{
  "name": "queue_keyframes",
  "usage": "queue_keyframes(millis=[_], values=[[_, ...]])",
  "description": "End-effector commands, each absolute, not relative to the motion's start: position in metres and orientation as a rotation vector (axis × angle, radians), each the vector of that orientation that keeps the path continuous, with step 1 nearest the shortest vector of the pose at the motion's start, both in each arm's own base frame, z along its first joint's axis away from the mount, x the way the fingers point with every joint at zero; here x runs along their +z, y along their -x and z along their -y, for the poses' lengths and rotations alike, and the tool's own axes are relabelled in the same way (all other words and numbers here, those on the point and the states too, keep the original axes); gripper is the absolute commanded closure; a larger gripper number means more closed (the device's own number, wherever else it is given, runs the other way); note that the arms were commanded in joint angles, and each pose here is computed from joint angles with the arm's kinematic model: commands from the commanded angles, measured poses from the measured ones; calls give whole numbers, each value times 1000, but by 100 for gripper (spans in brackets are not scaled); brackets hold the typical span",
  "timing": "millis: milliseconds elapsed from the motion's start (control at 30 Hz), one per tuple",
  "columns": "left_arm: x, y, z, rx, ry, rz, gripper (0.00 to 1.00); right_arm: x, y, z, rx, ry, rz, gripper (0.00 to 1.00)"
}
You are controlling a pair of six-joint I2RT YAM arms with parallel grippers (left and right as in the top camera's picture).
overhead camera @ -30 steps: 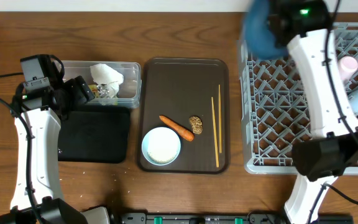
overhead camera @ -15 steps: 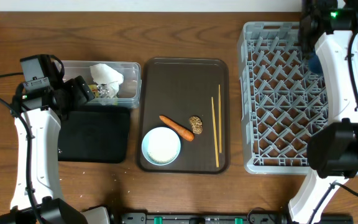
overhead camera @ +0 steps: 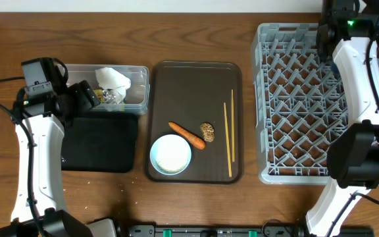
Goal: Sort waste into correct bins and load items into the dishwasher rack
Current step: 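Lift the blue plate with the right gripper over the rack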
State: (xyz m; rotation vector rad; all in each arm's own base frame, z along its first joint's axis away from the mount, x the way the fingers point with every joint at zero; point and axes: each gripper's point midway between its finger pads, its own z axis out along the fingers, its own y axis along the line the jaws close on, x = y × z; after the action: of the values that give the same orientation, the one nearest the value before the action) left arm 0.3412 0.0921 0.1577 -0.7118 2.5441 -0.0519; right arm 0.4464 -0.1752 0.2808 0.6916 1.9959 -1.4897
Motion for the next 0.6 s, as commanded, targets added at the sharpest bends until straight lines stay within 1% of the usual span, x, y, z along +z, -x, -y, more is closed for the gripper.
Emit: queue_keyframes(millis=[0, 267, 400, 567], values=[[162, -341, -95, -38, 709, -2535, 12, 287, -444, 178, -1516, -644, -2029, 99], [162, -341, -95, -37, 709, -2535, 12, 283, -449, 177, -1496, -594, -2078, 99], [162, -341, -95, -37, 709, -2535, 12, 268, -471, 171, -1396, -362, -2239, 99], [162, -341, -95, -38, 709, -2535, 12, 253, -497, 153, -1299, 50, -2380, 99]])
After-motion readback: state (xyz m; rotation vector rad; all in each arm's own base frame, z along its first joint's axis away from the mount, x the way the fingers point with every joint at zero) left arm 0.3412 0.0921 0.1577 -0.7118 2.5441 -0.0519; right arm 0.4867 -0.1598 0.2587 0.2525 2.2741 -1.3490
